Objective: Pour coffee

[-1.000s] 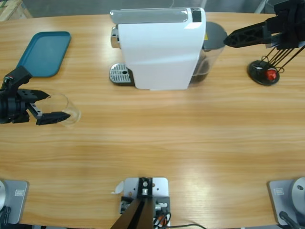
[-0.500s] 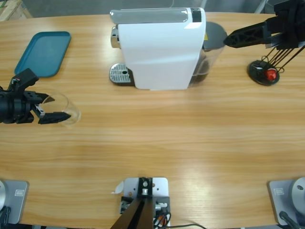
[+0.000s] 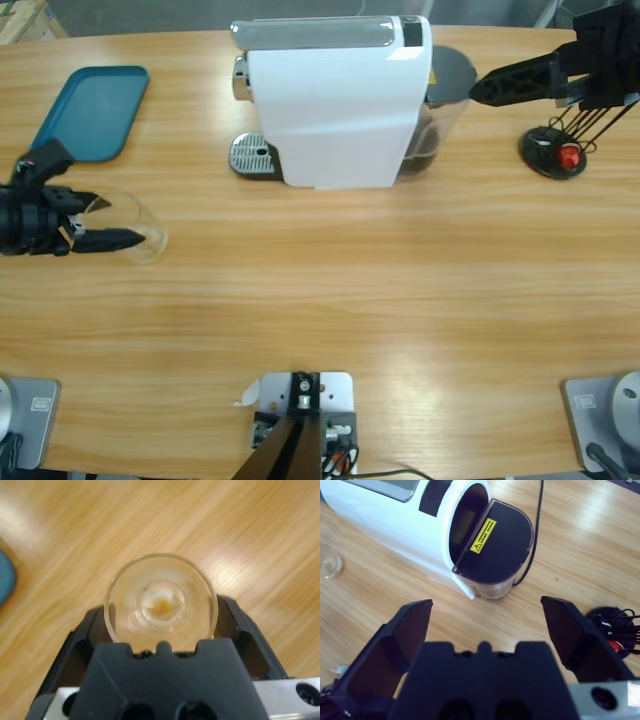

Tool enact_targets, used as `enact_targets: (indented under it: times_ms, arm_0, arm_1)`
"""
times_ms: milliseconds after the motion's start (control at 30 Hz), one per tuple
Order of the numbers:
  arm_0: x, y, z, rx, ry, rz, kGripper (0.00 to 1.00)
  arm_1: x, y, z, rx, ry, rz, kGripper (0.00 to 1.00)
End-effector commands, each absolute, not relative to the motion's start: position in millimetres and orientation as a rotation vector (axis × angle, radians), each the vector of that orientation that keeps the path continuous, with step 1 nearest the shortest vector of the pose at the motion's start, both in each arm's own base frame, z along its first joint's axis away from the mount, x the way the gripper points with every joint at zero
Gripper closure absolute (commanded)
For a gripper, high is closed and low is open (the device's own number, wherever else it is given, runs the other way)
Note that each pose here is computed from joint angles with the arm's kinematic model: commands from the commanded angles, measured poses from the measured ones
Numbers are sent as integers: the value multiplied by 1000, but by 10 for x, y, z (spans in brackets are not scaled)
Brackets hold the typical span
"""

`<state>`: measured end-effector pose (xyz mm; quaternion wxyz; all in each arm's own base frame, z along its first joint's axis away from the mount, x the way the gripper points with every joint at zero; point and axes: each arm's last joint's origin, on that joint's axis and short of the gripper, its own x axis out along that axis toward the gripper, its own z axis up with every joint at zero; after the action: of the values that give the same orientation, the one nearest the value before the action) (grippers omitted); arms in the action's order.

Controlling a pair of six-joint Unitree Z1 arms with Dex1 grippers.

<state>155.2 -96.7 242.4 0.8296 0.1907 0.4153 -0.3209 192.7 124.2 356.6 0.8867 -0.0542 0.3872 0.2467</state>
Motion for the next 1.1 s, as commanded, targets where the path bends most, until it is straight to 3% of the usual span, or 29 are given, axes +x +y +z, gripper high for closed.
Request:
enact_targets:
  times_ms: [33,133,500,767,900,1100]
  arm_0:
    - [1754,-1136,2932,466,677,-768,574]
    - [1898,-1244,2973,530,652,-830,570]
    - [2530,-1658,2759,605,716,-982,543]
    - [2718,-1574,2657,674,756,-1003,527]
    - [2857,-1471,2796,642,697,-1038,524]
    - [3080,-1593,2754,599,723,-1146,524]
  arm_1:
    - [1940,1162,3474,-120,825,476,0]
    - [1956,1147,3454,-119,830,468,0]
    - [2102,1078,3375,-102,843,432,0]
    - [2174,1096,3339,-99,839,429,0]
    - [2174,1095,3355,-101,832,430,0]
    - [2170,1093,3350,-116,838,435,13]
